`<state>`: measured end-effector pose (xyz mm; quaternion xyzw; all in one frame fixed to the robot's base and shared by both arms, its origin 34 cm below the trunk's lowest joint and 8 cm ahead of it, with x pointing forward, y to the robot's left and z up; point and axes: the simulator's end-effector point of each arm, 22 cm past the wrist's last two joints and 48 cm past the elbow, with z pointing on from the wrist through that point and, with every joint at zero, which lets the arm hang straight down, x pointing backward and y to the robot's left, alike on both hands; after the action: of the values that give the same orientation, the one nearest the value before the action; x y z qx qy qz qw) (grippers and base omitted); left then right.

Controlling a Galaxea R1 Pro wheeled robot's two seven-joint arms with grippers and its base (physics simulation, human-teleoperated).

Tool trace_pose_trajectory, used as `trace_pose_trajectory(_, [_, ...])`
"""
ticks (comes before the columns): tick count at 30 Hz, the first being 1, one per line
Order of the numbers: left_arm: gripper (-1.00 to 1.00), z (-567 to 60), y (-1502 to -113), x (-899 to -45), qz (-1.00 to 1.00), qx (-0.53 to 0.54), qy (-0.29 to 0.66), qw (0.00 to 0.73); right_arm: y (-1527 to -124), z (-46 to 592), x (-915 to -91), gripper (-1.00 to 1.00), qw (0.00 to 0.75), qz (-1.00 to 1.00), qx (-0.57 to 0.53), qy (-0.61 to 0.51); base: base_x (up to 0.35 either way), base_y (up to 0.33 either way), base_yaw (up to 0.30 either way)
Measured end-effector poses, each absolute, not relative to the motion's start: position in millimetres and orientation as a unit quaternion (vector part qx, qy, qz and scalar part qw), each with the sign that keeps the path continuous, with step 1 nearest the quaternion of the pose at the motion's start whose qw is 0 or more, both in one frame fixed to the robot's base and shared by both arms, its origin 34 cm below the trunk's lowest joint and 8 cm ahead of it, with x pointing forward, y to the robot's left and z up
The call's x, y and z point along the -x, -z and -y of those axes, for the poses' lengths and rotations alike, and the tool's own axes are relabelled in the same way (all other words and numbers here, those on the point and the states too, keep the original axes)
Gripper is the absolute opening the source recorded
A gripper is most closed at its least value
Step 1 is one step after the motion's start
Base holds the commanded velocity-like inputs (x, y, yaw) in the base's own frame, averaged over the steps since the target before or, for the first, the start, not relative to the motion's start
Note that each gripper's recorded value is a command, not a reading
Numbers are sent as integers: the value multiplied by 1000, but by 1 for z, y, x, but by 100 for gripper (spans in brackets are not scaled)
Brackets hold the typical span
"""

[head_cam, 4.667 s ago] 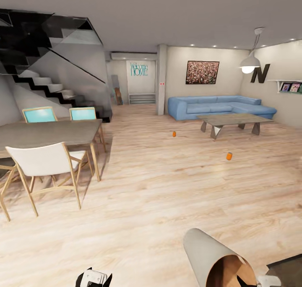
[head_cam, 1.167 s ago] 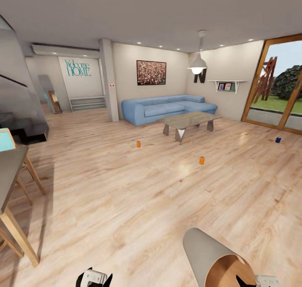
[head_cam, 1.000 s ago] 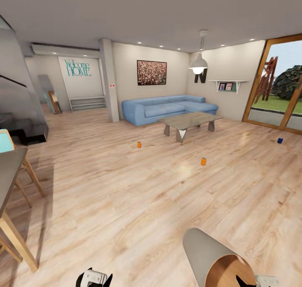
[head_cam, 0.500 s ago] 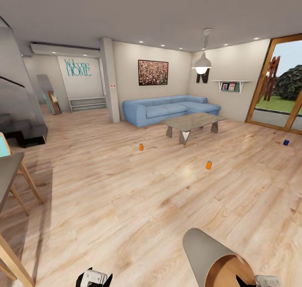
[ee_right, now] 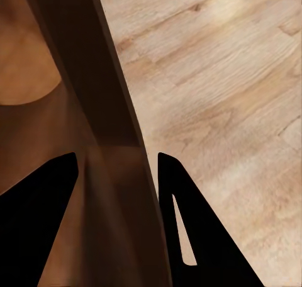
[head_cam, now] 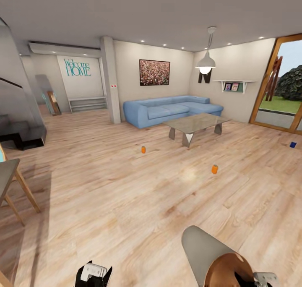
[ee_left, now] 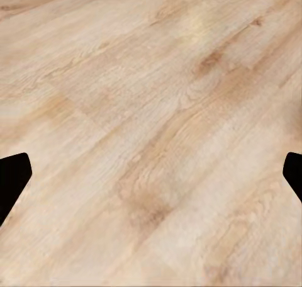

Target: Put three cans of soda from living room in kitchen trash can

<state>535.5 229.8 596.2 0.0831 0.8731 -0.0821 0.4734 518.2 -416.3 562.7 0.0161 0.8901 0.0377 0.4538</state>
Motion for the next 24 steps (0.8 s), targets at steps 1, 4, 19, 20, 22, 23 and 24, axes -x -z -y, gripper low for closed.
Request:
trace_pose_trajectory(1, [100,-231,-601,-541,-870,-84,81,479,-566,418,-522,-100,459,-888,-16,-36,228,85,0])
trace_pose_trajectory(4, [100,-234,-627,-569,-855,-90,76,505,-587,421,-546,-100,485,-874,0,-30,198,39,0])
trace_pose_trajectory(19, [100,-235,-692,-632,-822,-104,77,554,-760,403,-661,-100,594,-798,82,-61,201,16,0])
trace_pose_trajectory(20, [100,-235,-695,-633,-820,-104,77,557,-760,404,-659,-100,594,-798,81,-63,275,107,0])
trace_pose_trajectory(22, [100,-233,-713,-641,-809,-107,77,573,-752,406,-649,-100,585,-804,84,-62,285,130,0])
trace_pose_trajectory(23, [100,-230,-743,-651,-791,-112,75,597,-746,413,-637,-100,583,-806,79,-61,291,146,0])
trace_pose_trajectory(24, [100,-230,-749,-652,-788,-114,74,601,-740,418,-633,-100,578,-810,74,-57,292,149,0])
